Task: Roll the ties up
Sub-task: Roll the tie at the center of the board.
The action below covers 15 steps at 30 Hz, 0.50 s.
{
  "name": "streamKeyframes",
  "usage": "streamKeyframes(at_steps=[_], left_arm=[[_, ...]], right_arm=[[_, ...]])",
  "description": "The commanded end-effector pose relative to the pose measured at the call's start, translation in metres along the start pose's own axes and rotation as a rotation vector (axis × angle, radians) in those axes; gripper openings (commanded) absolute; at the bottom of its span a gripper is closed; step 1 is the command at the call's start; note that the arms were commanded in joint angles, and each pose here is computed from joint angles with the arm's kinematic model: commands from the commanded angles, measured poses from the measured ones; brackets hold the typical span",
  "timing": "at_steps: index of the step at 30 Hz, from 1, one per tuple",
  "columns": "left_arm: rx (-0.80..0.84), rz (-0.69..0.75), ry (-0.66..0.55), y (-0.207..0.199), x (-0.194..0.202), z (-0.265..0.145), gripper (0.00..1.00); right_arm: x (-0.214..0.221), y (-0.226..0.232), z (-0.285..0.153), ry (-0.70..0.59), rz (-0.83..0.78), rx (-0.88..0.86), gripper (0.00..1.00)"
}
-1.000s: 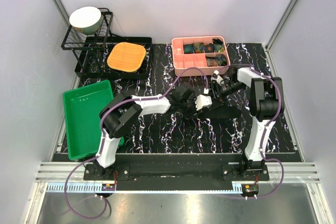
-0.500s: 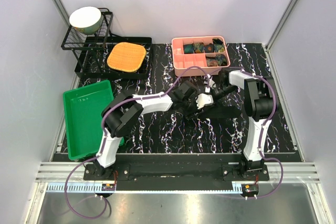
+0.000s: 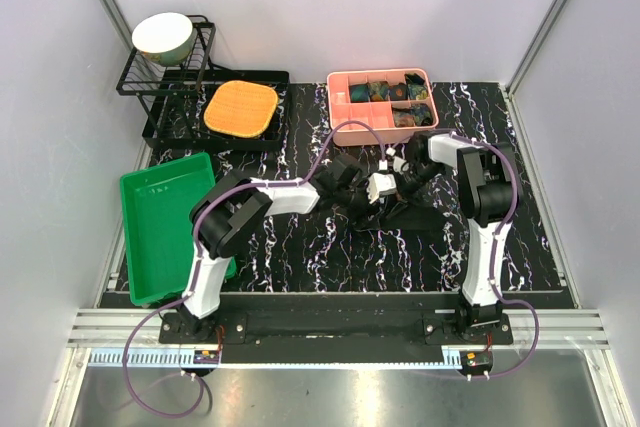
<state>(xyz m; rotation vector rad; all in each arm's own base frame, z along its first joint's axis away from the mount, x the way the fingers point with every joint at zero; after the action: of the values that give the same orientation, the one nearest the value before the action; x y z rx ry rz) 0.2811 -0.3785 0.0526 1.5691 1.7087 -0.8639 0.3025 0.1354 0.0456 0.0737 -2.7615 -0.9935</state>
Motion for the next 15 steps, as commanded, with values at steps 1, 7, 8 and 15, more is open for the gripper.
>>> streamKeyframes(at_steps=[1, 7, 8, 15], left_arm=[[0.07, -0.035, 0.024, -0.011, 0.023, 0.011, 0.66], [0.076, -0.003, 0.063, -0.01, 0.033, 0.014, 0.54], [0.08, -0.007, 0.087, -0.011, 0.036, 0.012, 0.5], [0.078, 0.028, 0.253, -0.031, 0.078, -0.014, 0.2]], right_arm=[[-0.017, -0.022, 0.014, -0.038, -0.118, 0.208, 0.0], [-0.017, -0.021, 0.021, -0.02, -0.132, 0.218, 0.0], [-0.019, -0.021, 0.02, -0.025, -0.138, 0.219, 0.0], [-0.032, -0.015, 0.011, -0.029, -0.16, 0.228, 0.09]])
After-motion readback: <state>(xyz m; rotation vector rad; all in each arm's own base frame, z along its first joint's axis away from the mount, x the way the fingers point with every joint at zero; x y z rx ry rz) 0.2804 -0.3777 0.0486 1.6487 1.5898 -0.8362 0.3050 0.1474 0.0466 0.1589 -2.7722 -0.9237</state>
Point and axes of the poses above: each gripper's point midway between its finger pads, its own z axis out along the fingers, its own y axis along the line the jaws close on, x = y × z, the point moved 5 cm from there along -z, back along the fingers, and after that the axes turned 6 degrees about z, right-handed, at the moved point
